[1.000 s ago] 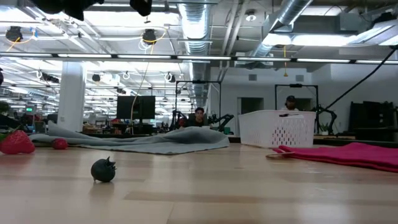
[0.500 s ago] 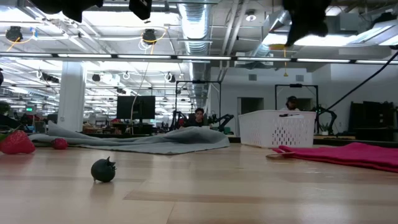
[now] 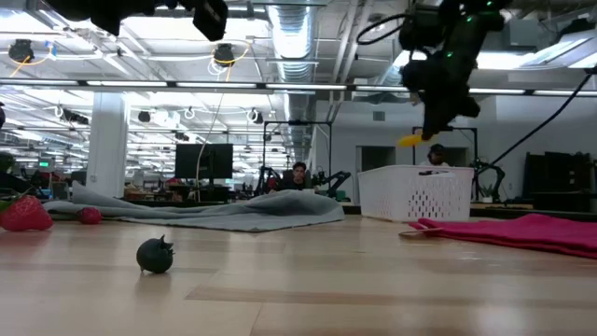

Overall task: Pick and placing Produce into tupperware
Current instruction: Put the yellow corn into the white bin

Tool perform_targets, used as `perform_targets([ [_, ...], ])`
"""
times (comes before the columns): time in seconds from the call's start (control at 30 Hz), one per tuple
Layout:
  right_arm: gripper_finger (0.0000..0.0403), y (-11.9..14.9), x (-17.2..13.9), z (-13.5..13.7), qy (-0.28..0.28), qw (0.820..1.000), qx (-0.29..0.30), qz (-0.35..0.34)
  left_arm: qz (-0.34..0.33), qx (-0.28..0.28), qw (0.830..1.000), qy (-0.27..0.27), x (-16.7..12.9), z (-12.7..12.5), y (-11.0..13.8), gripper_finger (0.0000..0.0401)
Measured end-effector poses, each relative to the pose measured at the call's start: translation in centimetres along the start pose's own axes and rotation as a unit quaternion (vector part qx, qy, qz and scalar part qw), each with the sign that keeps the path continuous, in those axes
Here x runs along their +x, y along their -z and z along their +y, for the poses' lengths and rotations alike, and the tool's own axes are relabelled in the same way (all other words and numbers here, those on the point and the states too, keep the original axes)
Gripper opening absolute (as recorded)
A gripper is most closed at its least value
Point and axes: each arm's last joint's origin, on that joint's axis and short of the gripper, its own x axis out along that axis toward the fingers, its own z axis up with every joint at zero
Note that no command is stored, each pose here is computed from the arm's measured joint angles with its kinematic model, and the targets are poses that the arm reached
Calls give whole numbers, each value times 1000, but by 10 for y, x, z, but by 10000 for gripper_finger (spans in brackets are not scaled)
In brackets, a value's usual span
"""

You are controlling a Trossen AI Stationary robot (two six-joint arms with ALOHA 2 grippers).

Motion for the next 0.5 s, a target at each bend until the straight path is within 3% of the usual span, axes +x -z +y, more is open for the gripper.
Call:
perform_targets([
  [0.2,35,-11,27,-3,-24,999,13,30,18,-32,998,-58,0,4,6,31],
  [0.5,64,-18,45,-9,-24,999,19,42,15,-53,997,-61,0,5,6,31],
])
